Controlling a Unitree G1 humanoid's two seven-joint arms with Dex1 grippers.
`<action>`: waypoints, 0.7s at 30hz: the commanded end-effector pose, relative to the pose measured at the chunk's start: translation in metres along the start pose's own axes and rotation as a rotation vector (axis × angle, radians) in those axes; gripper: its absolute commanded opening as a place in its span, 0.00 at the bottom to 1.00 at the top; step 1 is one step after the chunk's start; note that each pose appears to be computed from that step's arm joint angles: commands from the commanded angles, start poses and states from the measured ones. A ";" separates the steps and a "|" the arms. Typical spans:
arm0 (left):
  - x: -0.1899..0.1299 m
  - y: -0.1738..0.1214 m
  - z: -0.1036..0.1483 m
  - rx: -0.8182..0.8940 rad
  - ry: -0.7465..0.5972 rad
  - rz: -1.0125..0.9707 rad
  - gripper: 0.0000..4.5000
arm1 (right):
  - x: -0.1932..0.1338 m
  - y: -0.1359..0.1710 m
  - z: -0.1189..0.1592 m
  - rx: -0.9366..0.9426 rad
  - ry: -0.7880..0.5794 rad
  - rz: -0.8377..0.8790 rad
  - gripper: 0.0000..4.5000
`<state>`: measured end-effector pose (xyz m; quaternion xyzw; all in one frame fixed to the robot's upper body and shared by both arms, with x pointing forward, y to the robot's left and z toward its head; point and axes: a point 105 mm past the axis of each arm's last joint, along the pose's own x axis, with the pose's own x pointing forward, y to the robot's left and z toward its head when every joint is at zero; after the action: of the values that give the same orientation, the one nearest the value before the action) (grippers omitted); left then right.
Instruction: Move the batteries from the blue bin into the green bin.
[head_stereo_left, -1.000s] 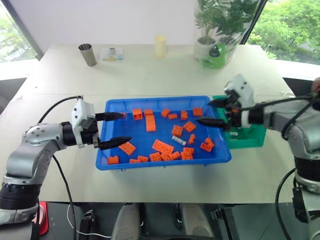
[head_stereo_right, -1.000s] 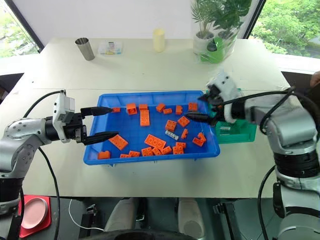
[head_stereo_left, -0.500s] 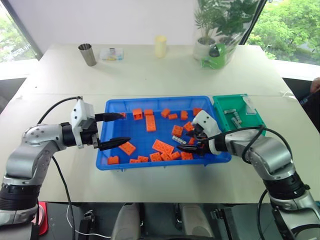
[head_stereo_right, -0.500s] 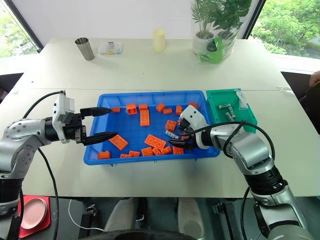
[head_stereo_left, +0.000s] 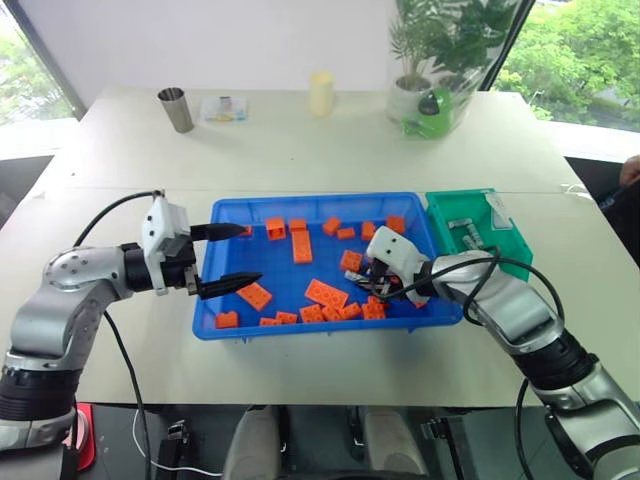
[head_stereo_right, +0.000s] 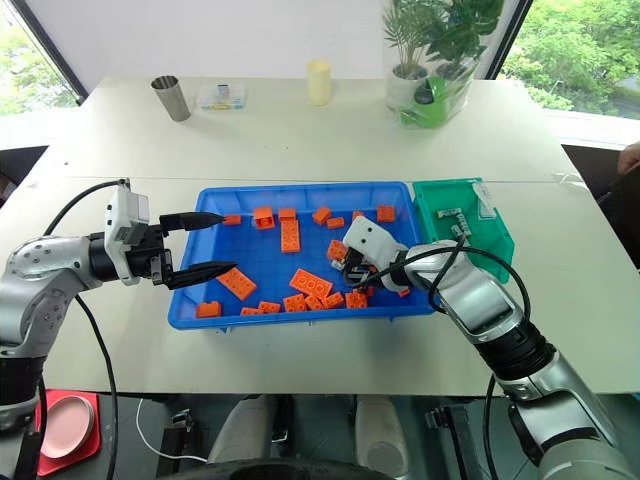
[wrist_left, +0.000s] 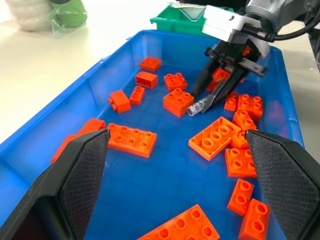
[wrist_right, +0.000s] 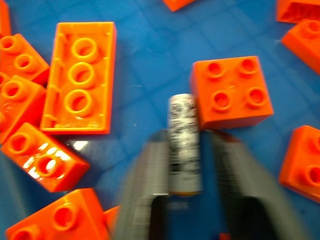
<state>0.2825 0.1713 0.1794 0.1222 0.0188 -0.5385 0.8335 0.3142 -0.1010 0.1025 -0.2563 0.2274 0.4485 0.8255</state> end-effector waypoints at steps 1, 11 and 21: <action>-0.004 0.001 0.013 0.048 -0.016 0.016 1.00 | -0.005 0.002 0.010 0.023 -0.023 0.016 0.01; 0.000 0.002 0.009 0.026 -0.007 0.022 1.00 | -0.079 -0.070 0.045 0.256 -0.270 -0.152 0.01; -0.004 0.010 0.004 0.005 0.007 0.025 1.00 | -0.153 -0.126 -0.020 0.294 -0.116 -0.426 0.36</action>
<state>0.2892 0.1769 0.1764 0.1102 0.0325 -0.5267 0.8422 0.3443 -0.2615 0.1992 -0.1322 0.1987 0.2485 0.9388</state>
